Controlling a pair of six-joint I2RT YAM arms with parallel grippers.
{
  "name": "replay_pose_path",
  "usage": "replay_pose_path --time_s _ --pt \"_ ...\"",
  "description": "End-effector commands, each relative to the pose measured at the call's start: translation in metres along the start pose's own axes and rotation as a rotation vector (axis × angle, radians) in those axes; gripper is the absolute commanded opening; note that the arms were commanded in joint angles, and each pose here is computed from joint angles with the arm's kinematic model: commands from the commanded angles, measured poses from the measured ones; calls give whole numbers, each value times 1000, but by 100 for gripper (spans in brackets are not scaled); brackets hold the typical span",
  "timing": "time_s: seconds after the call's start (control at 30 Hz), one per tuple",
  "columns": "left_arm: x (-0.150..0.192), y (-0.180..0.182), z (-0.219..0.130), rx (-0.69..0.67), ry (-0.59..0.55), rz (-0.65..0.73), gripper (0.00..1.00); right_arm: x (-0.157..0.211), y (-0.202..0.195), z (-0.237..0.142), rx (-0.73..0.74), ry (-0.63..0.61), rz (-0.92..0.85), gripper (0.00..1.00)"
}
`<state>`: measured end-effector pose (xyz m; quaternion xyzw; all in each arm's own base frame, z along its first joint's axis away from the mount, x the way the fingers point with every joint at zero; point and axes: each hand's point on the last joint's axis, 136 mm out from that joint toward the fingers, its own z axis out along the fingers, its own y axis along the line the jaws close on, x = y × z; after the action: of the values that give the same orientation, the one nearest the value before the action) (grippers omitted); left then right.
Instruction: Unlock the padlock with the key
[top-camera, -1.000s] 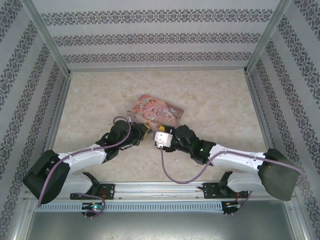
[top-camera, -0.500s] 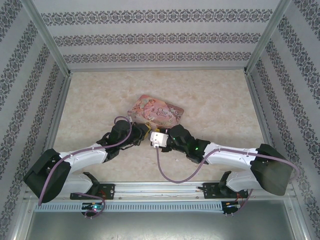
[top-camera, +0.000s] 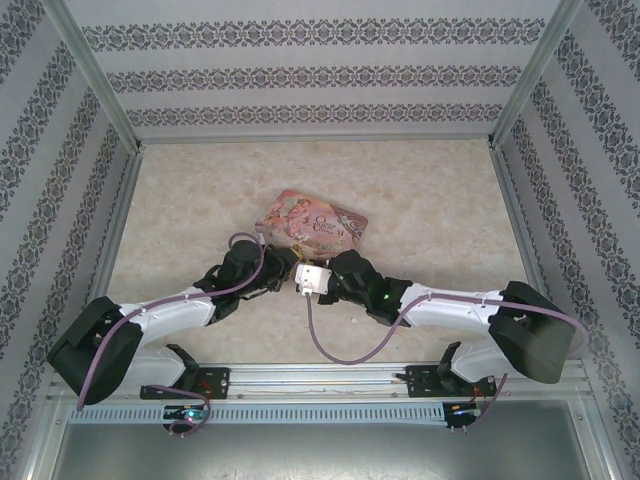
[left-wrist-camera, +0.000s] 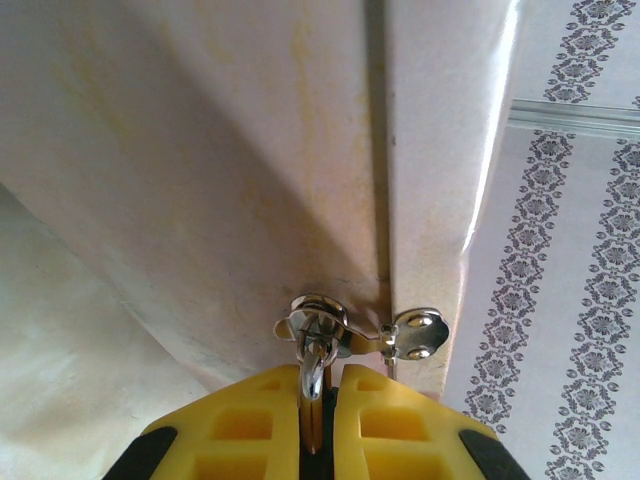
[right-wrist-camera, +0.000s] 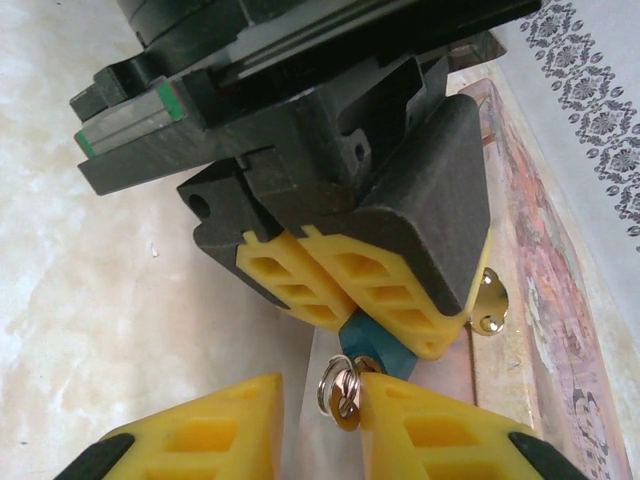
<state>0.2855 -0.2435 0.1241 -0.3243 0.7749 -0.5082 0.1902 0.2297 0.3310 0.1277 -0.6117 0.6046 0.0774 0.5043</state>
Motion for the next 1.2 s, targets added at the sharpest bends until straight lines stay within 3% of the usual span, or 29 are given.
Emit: replay_pose_path --time_s 0.0,0.37,0.73,1.17 --pt "5 -26 -1 98 7 4 9 -12 -6 4 28 -18 21 24" --pt "6 -24 -2 105 7 -1 9 -2 -12 8 80 16 60 13" --pt "7 -23 -1 107 14 -2 9 -10 -19 6 123 -49 201 0" --pt "7 -16 0 96 10 -4 9 -15 -14 10 105 -135 477 0"
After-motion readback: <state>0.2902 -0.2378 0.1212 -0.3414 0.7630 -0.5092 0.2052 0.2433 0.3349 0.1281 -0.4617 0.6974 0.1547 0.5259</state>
